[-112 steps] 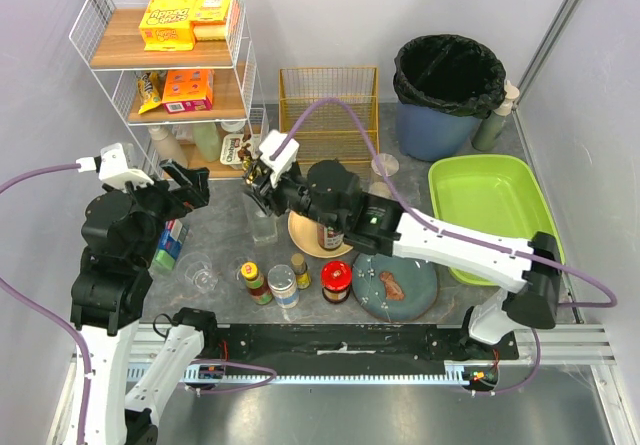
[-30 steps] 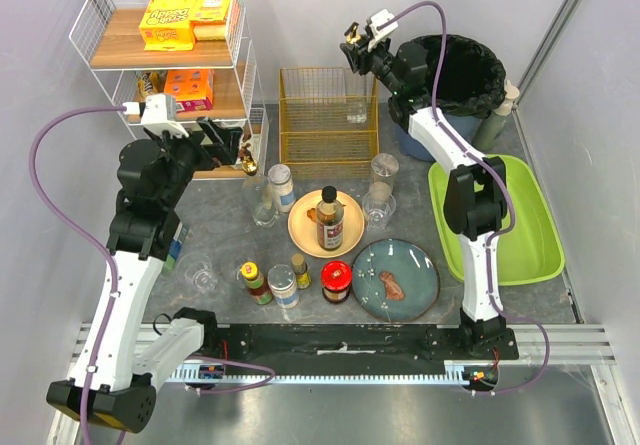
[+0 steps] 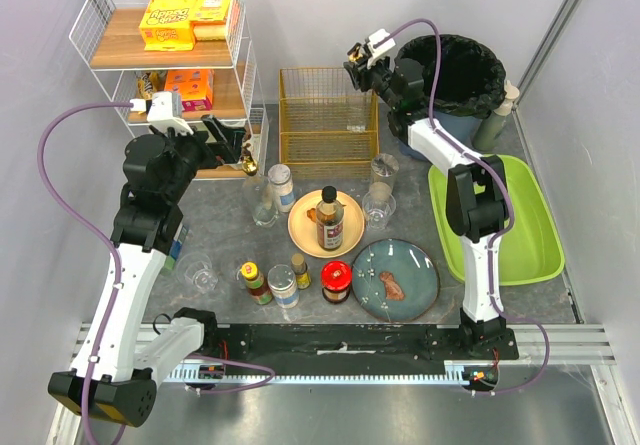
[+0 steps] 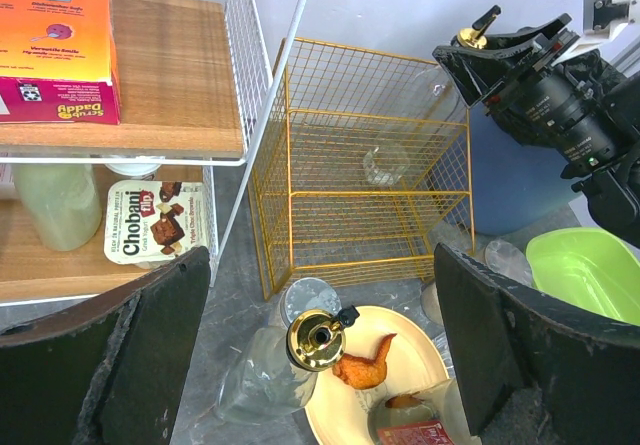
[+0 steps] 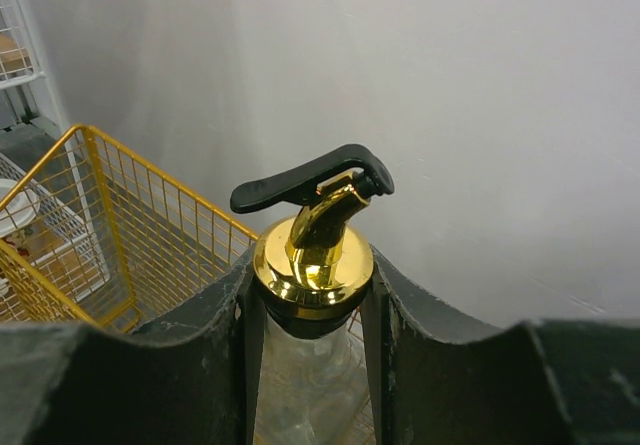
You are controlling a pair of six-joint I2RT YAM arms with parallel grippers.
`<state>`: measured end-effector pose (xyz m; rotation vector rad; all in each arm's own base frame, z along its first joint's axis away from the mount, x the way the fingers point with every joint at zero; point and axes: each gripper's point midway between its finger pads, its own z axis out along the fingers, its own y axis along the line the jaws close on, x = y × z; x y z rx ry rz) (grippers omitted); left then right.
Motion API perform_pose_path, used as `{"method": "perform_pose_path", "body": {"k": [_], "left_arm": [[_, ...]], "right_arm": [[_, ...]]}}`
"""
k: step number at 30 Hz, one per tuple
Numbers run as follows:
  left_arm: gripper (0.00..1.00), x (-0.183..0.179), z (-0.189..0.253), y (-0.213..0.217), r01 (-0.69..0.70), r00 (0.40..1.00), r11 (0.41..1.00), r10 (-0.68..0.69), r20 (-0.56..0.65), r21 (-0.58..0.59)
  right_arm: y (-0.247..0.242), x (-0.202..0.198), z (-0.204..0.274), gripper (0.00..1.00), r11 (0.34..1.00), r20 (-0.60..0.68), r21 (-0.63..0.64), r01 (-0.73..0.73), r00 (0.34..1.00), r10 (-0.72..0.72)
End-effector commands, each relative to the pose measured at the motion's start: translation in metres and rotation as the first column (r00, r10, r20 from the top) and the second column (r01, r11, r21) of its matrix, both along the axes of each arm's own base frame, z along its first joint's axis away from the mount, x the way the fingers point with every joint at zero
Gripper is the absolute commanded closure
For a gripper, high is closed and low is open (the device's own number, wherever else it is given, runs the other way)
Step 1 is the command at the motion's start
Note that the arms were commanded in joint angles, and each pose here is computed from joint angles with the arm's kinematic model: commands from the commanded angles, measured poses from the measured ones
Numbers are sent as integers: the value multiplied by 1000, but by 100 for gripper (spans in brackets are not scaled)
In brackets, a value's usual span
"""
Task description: Clear the kitchen counter
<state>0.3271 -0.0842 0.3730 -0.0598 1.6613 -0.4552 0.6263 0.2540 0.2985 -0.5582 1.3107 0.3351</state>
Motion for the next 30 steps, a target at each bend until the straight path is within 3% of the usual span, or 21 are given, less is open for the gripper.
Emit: {"method": "perform_pose_path", "body": {"k": [1, 5, 9, 14, 19, 25, 27, 30], "left_arm": [[2, 0, 8, 1, -3, 999, 1000, 3, 37, 1], [2, 0, 7, 2, -7, 999, 1000, 7, 33, 5], [2, 1, 5, 1, -6, 1000, 1000, 6, 27, 4], [1, 1, 7, 5, -22, 999, 1000, 22, 29, 15], [1, 9, 7, 9, -54, 998, 998, 53, 26, 27], [2, 19, 12, 15, -99, 995, 995, 99, 8, 17], [2, 16, 15, 25, -150, 989, 988, 150, -2, 29], [2, 7, 23, 59, -339, 940, 941, 339, -27, 11]], "right_arm": [[-17, -25, 109, 47, 995, 212, 91, 28, 976, -47], [-24, -26, 115, 25, 991, 202, 125, 50, 977, -75], [-30, -35, 135, 12, 986, 219, 155, 64, 971, -98], [-33, -65, 170, 2, 980, 243, 200, 17, 968, -66], [-3, -110, 191, 2, 976, 220, 106, -188, 962, 161], [64, -196, 159, 2, 877, 74, -47, -479, 874, 481], [89, -221, 126, 2, 844, 3, -66, -532, 846, 534], [127, -253, 98, 2, 795, -69, -48, -604, 796, 601]]}}
